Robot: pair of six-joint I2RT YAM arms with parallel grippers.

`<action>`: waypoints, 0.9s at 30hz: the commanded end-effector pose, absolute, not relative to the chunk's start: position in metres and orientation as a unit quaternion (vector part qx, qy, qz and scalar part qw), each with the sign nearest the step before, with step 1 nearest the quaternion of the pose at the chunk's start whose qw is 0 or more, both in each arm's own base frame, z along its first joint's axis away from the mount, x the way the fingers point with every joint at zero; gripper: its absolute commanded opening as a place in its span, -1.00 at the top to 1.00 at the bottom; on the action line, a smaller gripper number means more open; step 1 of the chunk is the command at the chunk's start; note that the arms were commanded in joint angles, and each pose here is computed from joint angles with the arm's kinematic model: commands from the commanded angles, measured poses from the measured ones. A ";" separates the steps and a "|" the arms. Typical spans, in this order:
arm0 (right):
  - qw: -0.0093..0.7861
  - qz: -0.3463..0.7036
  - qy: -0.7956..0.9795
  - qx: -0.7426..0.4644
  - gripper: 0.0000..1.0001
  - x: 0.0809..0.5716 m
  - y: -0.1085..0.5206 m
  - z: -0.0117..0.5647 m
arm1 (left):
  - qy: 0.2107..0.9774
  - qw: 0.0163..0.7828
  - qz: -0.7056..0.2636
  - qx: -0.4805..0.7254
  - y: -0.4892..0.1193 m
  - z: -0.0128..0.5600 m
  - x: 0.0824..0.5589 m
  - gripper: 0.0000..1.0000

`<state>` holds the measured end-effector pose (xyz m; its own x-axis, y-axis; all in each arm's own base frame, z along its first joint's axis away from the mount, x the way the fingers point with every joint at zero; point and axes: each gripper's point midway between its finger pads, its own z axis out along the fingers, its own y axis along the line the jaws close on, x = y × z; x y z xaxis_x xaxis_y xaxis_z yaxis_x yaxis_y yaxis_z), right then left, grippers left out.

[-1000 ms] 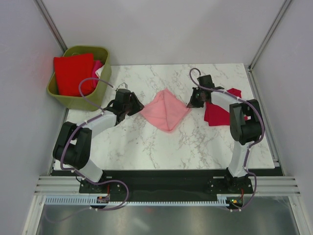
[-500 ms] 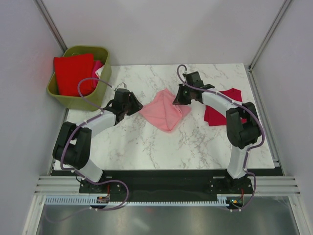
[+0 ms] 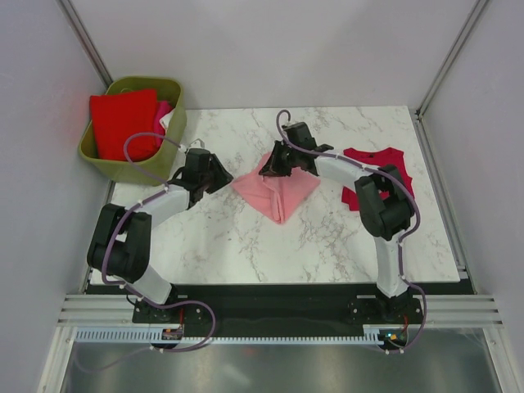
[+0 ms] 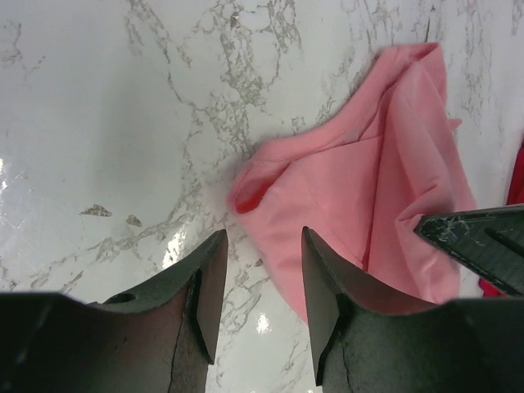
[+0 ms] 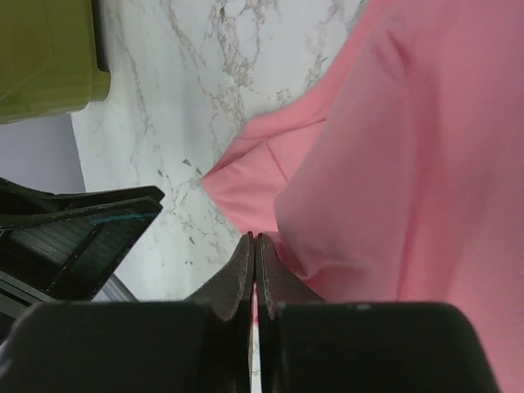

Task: Fold and stack the t-shirts
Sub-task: Fold the tshirt

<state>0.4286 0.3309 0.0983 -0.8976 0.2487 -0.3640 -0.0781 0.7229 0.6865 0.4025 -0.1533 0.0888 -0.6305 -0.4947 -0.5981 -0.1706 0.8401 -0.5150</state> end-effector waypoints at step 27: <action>0.307 0.399 0.864 0.026 -0.58 0.493 0.310 0.143 | 0.846 0.338 -0.337 -0.237 -0.189 0.070 0.378 -0.46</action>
<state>0.4800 0.3364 0.1287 -0.8507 0.3313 -0.4080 -0.1323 0.6164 0.7762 0.3722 -0.1642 0.0613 -0.6705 -0.5781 -0.4650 -0.1885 0.7390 -0.6468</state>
